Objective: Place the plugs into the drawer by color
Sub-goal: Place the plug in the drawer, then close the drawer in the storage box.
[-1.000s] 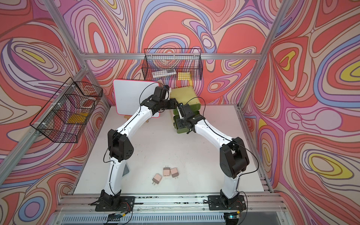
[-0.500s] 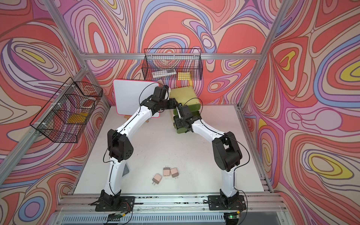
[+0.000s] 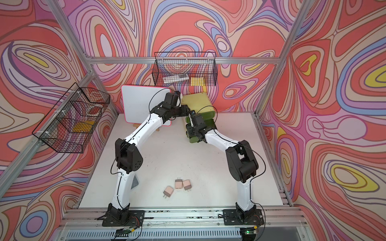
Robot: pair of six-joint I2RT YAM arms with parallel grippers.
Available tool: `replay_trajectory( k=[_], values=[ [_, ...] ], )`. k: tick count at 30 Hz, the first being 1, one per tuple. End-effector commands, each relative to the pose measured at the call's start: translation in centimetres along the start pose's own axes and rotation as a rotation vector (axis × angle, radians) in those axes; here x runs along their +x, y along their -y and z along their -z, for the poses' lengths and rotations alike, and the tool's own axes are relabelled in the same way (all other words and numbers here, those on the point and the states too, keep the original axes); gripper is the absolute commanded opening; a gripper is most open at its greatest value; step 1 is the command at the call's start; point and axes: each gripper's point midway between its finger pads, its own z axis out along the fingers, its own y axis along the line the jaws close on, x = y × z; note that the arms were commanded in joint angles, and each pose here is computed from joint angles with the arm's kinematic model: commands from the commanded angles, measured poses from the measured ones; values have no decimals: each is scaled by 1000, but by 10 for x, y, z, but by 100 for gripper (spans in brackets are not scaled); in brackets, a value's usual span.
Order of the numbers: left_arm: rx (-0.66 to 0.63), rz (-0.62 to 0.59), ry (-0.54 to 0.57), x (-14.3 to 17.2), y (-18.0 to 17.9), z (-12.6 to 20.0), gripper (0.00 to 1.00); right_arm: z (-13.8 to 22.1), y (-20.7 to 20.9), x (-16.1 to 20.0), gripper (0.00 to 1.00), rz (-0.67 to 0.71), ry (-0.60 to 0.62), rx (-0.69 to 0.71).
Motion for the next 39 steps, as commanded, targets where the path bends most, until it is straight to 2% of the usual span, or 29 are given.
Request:
replay_trajectory(
  k=[1, 6, 8, 13, 17, 20, 24, 29, 39],
  values=[
    [-26, 0, -73, 22, -7, -1, 59, -13, -11, 6, 51, 4, 11, -43],
    [-32, -2, -75, 22, -8, -1, 59, -7, -9, 2, 59, 4, 10, -41],
    [-34, -7, -76, 23, -8, -2, 59, 10, -11, -11, 60, 3, 43, -54],
    [-34, 2, -85, 25, -11, -5, 59, 80, -7, -44, 63, -8, 199, -69],
    [-33, 5, -89, 27, -11, -6, 59, 111, 8, -20, 63, -16, 243, -20],
    [-39, 6, -90, 27, -13, -6, 59, 119, 21, 19, 62, -41, 230, 27],
    [-43, 5, -92, 27, -15, -7, 59, 122, 34, 68, 62, -88, 193, 75],
    [-40, 19, -96, 27, -19, -8, 59, 103, 39, 106, 61, -107, 138, 97],
    [-51, 16, -103, 28, -21, -5, 59, 63, 39, 109, 56, -107, 157, 118]
  ],
)
